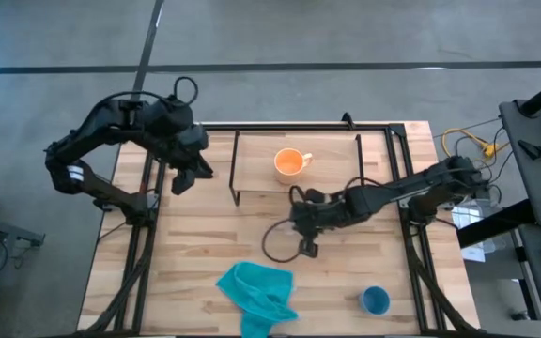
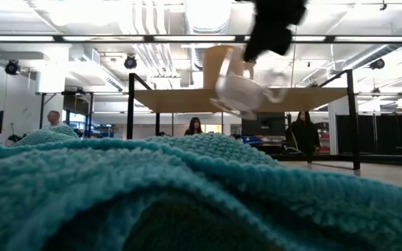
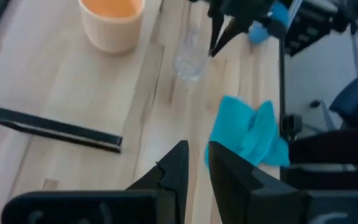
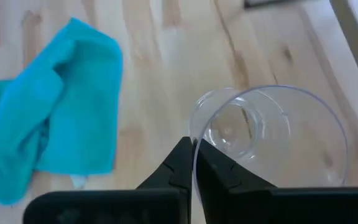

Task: Stack small to large cups/mugs on shelf
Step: Put the transparent mug on the shelf

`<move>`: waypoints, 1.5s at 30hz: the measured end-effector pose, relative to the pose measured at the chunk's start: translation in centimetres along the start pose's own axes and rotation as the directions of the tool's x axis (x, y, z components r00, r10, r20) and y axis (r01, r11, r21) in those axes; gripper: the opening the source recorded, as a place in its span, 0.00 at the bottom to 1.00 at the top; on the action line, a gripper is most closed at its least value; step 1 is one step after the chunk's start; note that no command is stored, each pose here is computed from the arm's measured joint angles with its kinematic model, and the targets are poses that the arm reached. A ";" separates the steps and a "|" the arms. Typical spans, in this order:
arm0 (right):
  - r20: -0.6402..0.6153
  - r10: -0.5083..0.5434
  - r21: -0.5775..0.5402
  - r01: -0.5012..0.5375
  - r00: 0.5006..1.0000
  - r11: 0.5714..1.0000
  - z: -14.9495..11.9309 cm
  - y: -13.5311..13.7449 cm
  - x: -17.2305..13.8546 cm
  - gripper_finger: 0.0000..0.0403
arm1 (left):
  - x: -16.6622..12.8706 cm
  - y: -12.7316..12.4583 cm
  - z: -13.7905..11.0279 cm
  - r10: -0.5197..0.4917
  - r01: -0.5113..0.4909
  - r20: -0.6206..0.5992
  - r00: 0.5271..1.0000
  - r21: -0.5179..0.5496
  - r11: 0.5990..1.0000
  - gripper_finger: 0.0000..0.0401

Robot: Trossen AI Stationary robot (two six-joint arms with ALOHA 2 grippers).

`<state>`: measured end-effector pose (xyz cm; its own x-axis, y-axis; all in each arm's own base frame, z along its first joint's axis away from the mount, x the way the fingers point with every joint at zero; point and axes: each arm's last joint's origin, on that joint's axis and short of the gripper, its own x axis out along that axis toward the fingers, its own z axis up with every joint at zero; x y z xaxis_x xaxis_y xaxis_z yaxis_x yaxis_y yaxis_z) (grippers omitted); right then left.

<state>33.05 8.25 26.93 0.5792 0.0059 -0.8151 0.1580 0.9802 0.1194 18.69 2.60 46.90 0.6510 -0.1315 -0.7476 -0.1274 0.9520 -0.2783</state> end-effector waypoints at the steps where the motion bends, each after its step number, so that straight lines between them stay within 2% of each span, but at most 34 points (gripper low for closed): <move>1: 0.002 0.018 -0.022 -0.018 1.000 1.000 0.7 0.2 0.3 0.02 | 0.3 0.0 -0.1 -0.001 0.002 -0.016 1.000 0.004 1.000 0.12; 4: 0.002 0.082 -0.089 -0.082 0.997 0.993 2.8 1.0 1.2 0.02 | 1.4 -0.2 -0.1 -0.010 0.011 -0.044 0.999 0.034 0.999 0.12; 8: 0.011 0.172 -0.186 -0.167 0.985 0.968 5.3 2.3 2.0 0.02 | 3.1 -0.2 -0.4 -0.024 0.039 -0.103 0.994 0.150 0.988 0.12; 10: 0.009 0.205 -0.242 -0.196 0.979 0.950 6.4 2.8 2.3 0.02 | 3.8 -0.4 -0.5 -0.077 0.109 -0.131 0.988 0.264 0.958 0.12; 12: -0.003 0.203 -0.290 -0.195 0.979 0.937 7.1 3.1 2.4 0.02 | 4.5 -0.7 -0.5 -0.153 0.196 -0.145 0.978 0.359 0.913 0.12; 16: -0.043 0.184 -0.334 -0.188 0.982 0.924 8.0 3.1 2.5 0.02 | 5.3 -0.9 0.0 -0.254 0.296 -0.153 0.955 0.438 0.849 0.12; 24: -0.004 0.192 -0.366 -0.180 0.981 0.913 9.9 3.3 2.1 0.02 | 8.2 -0.6 1.0 -0.256 0.325 -0.208 0.944 0.453 0.830 0.12; 33: 0.021 0.188 -0.346 -0.170 0.982 0.923 10.4 3.2 0.4 0.02 | 10.8 -0.3 1.8 -0.250 0.341 -0.248 0.936 0.468 0.815 0.12; 45: 0.025 0.192 -0.385 -0.168 0.981 0.907 10.3 3.3 0.3 0.02 | 11.0 -0.6 2.4 -0.266 0.323 -0.183 0.946 0.525 0.788 0.12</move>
<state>41.99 9.42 32.95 0.6185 0.1894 -0.7626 -0.2621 0.9647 0.0270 27.72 1.29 40.31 0.5128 -0.4280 -0.7443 0.5023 0.8526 -0.1442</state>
